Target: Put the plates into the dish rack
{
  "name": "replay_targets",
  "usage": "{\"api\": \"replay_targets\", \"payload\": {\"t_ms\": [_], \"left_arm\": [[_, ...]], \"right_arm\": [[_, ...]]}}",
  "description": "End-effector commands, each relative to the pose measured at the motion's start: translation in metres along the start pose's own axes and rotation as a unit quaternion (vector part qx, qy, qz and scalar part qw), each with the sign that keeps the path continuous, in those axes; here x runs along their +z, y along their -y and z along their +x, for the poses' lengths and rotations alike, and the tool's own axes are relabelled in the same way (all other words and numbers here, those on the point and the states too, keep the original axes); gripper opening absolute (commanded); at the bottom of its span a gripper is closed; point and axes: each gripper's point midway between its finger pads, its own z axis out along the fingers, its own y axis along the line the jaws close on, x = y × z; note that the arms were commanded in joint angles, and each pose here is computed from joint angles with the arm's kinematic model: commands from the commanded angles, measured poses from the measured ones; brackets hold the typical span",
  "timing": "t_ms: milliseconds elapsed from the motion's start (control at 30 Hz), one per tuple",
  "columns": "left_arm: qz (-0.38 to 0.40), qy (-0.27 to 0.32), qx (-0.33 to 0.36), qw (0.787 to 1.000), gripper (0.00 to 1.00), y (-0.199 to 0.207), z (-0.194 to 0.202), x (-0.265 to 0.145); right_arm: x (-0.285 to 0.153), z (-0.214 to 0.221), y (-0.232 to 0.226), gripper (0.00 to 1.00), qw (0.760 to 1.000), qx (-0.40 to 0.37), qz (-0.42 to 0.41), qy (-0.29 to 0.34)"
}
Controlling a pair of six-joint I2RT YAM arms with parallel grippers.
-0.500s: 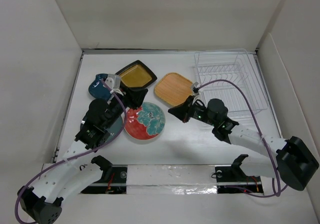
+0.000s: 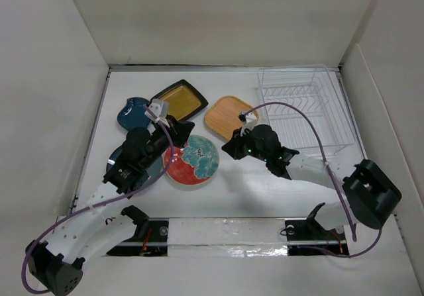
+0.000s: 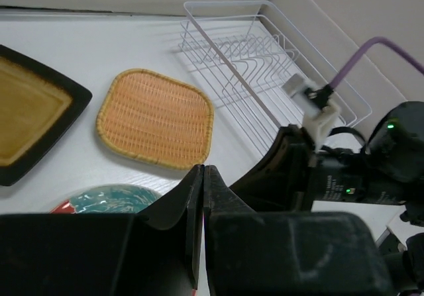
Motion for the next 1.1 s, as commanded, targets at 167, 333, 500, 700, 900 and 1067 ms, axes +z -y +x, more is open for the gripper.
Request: {"api": "replay_targets", "payload": {"t_ms": [167, 333, 500, 700, 900, 1067], "left_arm": [[-0.005, 0.069, 0.055, 0.996, 0.0, -0.002, -0.029, -0.025], [0.01, 0.076, 0.076, 0.994, 0.24, 0.0, -0.026, -0.027], [0.012, 0.067, 0.094, 0.993, 0.35, -0.002, -0.02, -0.026], [0.014, 0.076, 0.093, 0.993, 0.35, 0.0, -0.024, -0.03], [0.015, 0.092, 0.092, 0.991, 0.35, 0.001, -0.031, -0.037], [0.021, 0.095, 0.087, 0.991, 0.35, 0.004, -0.032, -0.041]], "right_arm": [[0.03, 0.031, 0.018, 0.59, 0.997, 0.021, 0.062, -0.05], [0.039, 0.073, 0.029, 0.6, 0.988, 0.098, 0.084, -0.085], [0.052, 0.104, 0.02, 0.59, 0.979, 0.157, 0.06, -0.116], [0.064, 0.123, 0.018, 0.46, 0.967, 0.224, 0.04, -0.111], [0.065, 0.125, 0.029, 0.08, 0.956, 0.278, 0.054, -0.08], [0.047, 0.105, 0.024, 0.0, 0.962, 0.26, 0.073, -0.04]]}}
